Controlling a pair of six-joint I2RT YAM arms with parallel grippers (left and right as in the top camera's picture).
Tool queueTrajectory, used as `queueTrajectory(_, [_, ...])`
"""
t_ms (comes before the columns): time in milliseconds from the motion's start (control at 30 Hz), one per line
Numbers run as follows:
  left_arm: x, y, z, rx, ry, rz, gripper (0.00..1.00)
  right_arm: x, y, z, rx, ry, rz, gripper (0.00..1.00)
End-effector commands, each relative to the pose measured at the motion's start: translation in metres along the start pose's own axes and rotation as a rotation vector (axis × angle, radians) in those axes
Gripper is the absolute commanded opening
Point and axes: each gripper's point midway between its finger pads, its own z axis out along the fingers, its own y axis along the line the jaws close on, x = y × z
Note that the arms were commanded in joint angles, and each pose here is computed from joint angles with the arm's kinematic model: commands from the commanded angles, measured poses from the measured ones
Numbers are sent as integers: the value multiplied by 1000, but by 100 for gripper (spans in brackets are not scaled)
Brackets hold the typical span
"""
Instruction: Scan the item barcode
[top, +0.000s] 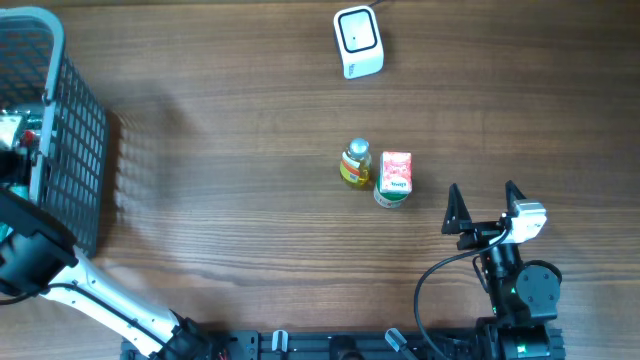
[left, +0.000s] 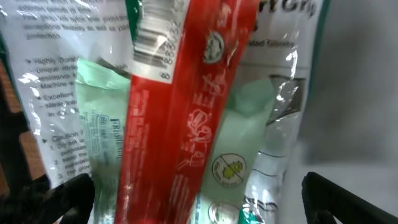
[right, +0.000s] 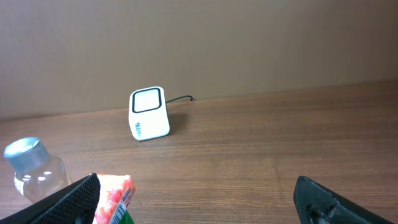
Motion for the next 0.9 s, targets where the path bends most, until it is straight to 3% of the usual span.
queueTrajectory(0, [21, -6, 20, 4, 73, 11, 100, -1, 1, 0, -3, -6, 6, 100])
queueTrajectory(167, [23, -8, 29, 1, 71, -26, 97, -1, 0, 0, -3, -6, 6, 100])
queueTrajectory(233, [25, -11, 32, 6, 76, -31, 76, -1, 0, 0, -3, -6, 6, 100])
queueTrajectory(267, [23, -9, 32, -3, 68, -57, 59, -1, 0, 0, -3, -6, 6, 100])
queueTrajectory(400, [19, -13, 32, 23, 45, -108, 39, -1, 0, 0, -3, -6, 6, 100])
queueTrajectory(533, [2, -21, 20, 71, -38, -163, 34, -1, 0, 0, -3, -6, 6, 100])
queueTrajectory(667, [-24, -16, -30, 67, -200, -187, 31, -1, 1, 0, -3, -6, 6, 100])
queueTrajectory(733, [-44, -11, -79, 45, -344, -207, 41, -1, 0, 0, -3, -6, 5, 100])
queueTrajectory(867, [-61, 1, -160, -46, -535, -210, 42, -1, 0, 0, -3, -6, 6, 100])
